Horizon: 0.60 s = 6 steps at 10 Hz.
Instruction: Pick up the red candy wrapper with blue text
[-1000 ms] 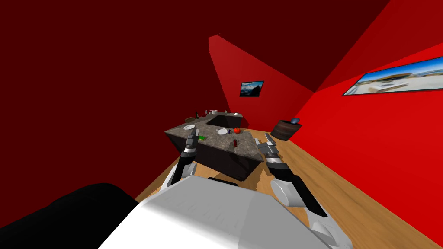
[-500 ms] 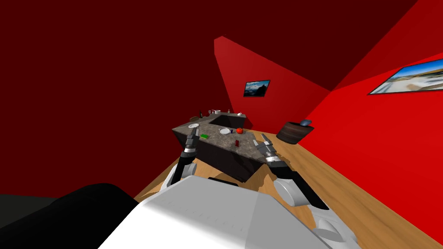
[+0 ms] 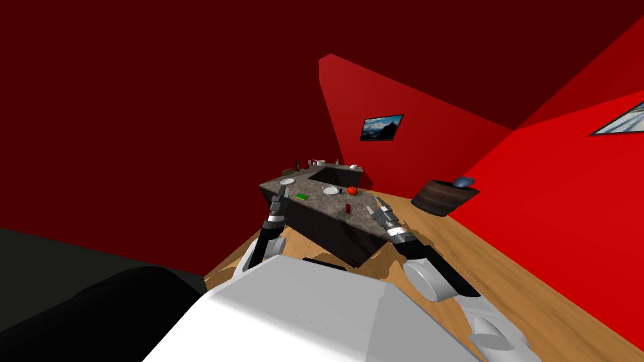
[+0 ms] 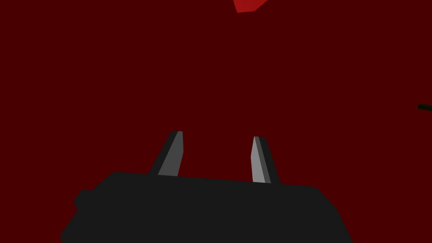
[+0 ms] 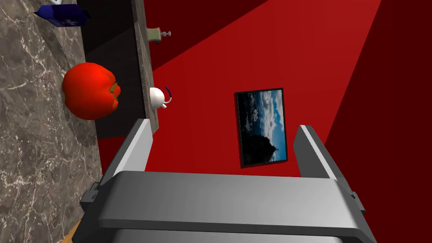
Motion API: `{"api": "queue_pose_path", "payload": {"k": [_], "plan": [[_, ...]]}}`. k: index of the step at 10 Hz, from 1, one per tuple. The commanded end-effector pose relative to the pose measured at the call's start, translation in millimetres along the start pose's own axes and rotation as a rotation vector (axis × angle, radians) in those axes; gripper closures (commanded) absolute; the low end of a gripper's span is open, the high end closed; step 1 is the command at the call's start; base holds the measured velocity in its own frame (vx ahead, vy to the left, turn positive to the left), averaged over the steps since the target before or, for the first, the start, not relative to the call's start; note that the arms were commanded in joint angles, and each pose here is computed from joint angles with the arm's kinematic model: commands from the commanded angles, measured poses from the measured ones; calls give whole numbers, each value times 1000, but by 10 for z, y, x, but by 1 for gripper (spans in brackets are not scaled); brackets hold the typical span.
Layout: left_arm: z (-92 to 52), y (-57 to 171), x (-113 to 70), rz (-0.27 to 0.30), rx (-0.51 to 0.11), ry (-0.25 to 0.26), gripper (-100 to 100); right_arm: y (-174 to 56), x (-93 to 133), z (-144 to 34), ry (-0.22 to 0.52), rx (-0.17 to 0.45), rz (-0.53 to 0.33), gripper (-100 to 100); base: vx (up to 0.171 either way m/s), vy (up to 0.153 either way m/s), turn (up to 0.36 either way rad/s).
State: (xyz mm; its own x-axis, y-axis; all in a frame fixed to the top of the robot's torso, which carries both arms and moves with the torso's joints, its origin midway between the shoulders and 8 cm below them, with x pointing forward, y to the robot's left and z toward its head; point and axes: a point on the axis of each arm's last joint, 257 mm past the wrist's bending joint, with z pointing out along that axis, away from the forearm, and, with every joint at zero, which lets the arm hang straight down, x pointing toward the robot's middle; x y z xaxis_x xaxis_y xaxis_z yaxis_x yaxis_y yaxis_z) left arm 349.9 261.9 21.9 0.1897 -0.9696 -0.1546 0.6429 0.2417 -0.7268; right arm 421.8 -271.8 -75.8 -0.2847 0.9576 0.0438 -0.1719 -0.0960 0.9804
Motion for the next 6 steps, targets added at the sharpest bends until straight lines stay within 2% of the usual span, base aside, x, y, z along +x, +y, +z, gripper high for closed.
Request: {"api": "queue_pose_path", "payload": {"k": [1, 2, 3, 4, 5, 6], "plan": [[0, 0, 0, 0, 0, 0, 0, -151, -36, -10, 13, 62, 5, -100, -24, -7, 192], [0, 0, 0, 0, 0, 0, 0, -152, -36, -11, 24, 72, -13, -100, -18, -6, 119], [0, 0, 0, 0, 0, 0, 0, -292, -69, -33, 30, 125, -4, -100, -18, 0, 193], [0, 0, 0, 0, 0, 0, 0, -293, -72, -35, 40, 135, -22, -100, -13, -1, 108], [0, 0, 0, 0, 0, 0, 0, -439, -111, -72, 44, 190, -14, -100, -12, 3, 180], [0, 0, 0, 0, 0, 0, 0, -438, -117, -75, 54, 201, -34, -100, -8, 0, 118]]}}
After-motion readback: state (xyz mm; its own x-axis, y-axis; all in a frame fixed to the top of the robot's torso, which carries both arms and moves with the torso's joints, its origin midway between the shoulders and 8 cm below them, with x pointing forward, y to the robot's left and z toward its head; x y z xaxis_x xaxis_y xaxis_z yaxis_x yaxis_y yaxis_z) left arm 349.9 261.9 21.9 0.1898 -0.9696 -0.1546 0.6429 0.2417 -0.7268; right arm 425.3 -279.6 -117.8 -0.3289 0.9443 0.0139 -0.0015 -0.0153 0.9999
